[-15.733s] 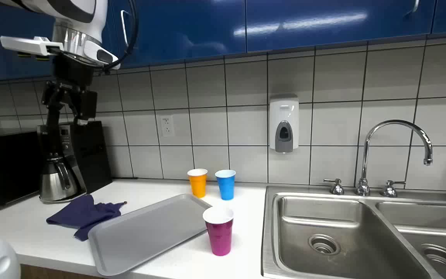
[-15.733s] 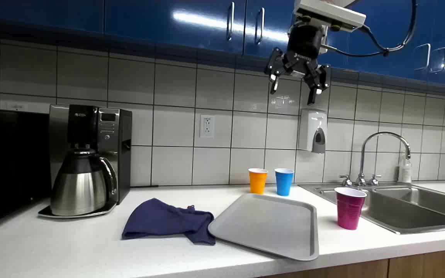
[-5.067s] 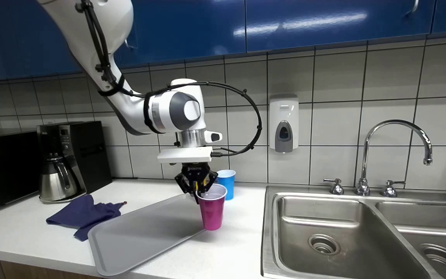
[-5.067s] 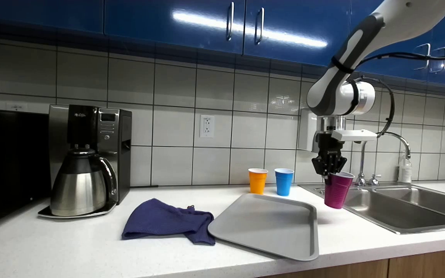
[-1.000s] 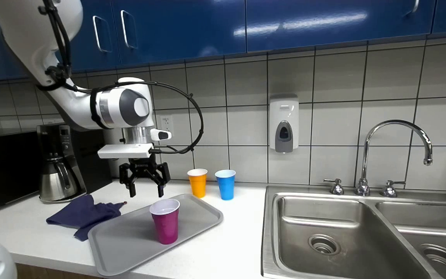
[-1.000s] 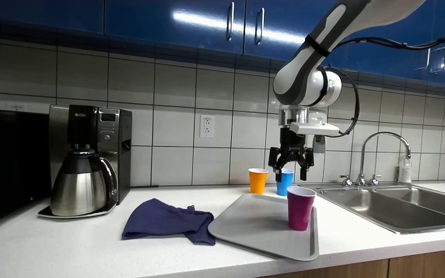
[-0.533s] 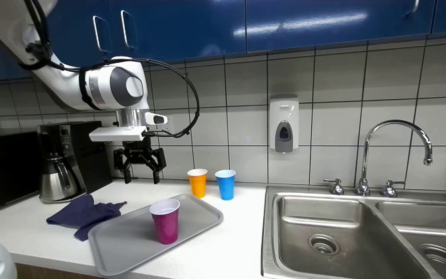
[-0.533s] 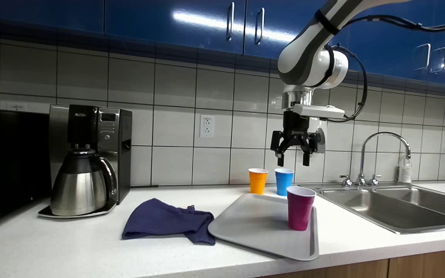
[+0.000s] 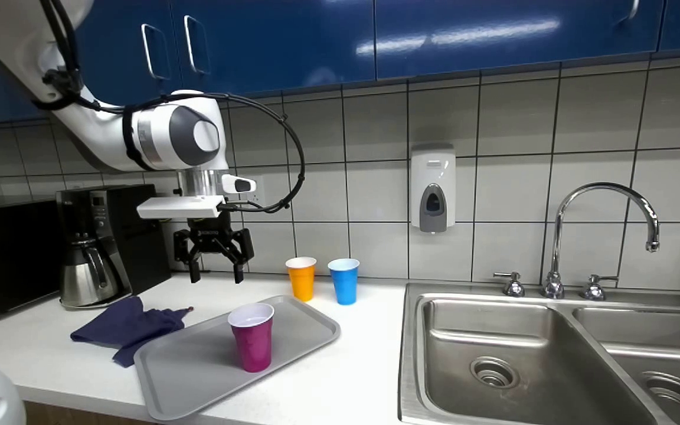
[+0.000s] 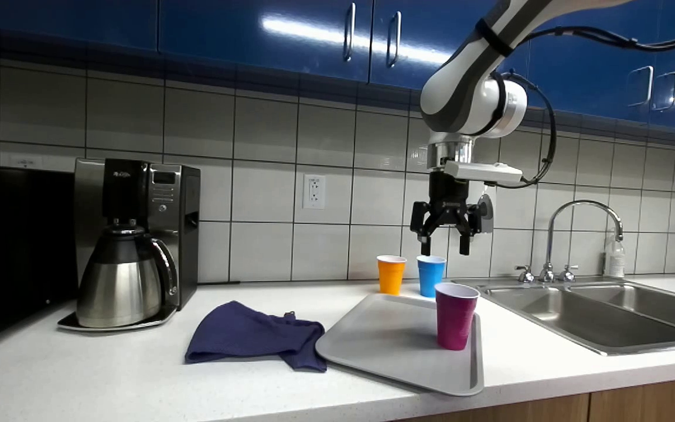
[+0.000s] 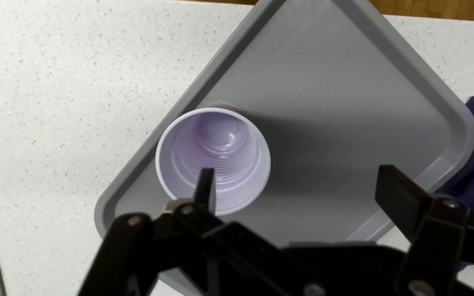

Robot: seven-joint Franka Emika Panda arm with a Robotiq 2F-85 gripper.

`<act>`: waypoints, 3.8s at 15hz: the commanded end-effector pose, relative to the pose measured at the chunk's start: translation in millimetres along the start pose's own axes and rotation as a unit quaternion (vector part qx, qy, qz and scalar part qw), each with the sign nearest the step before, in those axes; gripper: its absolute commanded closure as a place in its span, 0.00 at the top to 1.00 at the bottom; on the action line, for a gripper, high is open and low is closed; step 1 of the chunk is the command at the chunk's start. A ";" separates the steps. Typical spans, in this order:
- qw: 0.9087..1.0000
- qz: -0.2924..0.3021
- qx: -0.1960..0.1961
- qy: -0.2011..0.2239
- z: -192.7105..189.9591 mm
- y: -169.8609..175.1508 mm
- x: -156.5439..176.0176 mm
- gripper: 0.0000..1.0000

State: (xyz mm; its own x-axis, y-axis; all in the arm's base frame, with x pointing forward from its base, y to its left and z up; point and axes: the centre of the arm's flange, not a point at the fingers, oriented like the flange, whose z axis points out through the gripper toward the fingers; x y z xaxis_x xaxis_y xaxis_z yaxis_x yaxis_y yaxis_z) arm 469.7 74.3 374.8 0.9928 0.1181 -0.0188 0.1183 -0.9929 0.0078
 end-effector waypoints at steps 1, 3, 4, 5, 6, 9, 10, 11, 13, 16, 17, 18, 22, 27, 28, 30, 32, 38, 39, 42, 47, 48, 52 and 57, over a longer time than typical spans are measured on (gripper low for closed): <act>1.000 0.000 0.000 0.000 0.0 0.0 0.0 1.00; 1.000 -0.001 -0.009 0.012 -3.0 -1.0 0.6 1.00; 1.000 -0.002 -0.013 0.017 -4.0 -1.9 1.3 1.00; 1.000 -0.001 -0.013 0.020 -7.5 -2.0 1.4 1.00; 1.000 -0.002 -0.017 0.025 -9.2 -1.7 3.2 1.00; 0.999 -0.007 -0.026 0.035 -9.7 -3.4 18.3 1.00; 0.999 -0.011 -0.028 0.039 -8.2 -3.4 23.9 1.00; 0.999 -0.014 -0.029 0.040 -6.6 -2.9 29.4 1.00; 0.998 -0.018 -0.031 0.043 3.6 -2.4 50.0 1.00; 0.998 -0.025 -0.037 0.054 23.1 -4.1 81.5 1.00; 0.997 -0.027 -0.041 0.057 29.4 -4.6 91.3 1.00; 0.997 -0.031 -0.041 0.059 35.8 -4.9 100.9 1.00; 0.996 -0.037 -0.043 0.065 57.6 -5.5 137.0 1.00; 0.996 -0.039 -0.041 0.072 72.7 -8.7 173.0 1.00; 0.996 -0.039 -0.039 0.074 74.0 -9.2 178.9 1.00; 0.995 -0.040 -0.041 0.081 74.7 -10.7 191.1 1.00; 0.994 -0.040 -0.042 0.087 73.8 -12.3 203.5 1.00; 0.992 -0.042 -0.049 0.111 65.8 -16.6 237.3 1.00; 0.991 -0.042 -0.051 0.116 64.5 -17.8 243.5 1.00; 0.989 -0.042 -0.058 0.128 63.1 -19.9 260.7 1.00; 0.987 -0.034 -0.062 0.147 58.7 -20.0 286.0 1.00; 0.986 -0.032 -0.063 0.150 58.3 -18.2 290.4 1.00; 0.985 -0.025 -0.065 0.155 61.8 -9.0 303.4 1.00; 0.986 -0.018 -0.065 0.155 72.9 -0.9 312.7 1.00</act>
State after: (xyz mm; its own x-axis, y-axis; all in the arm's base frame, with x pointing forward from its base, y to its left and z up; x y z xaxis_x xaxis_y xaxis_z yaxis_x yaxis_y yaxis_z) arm 758.9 111.0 297.6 0.9365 0.1915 0.2939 0.1580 -0.9783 0.1340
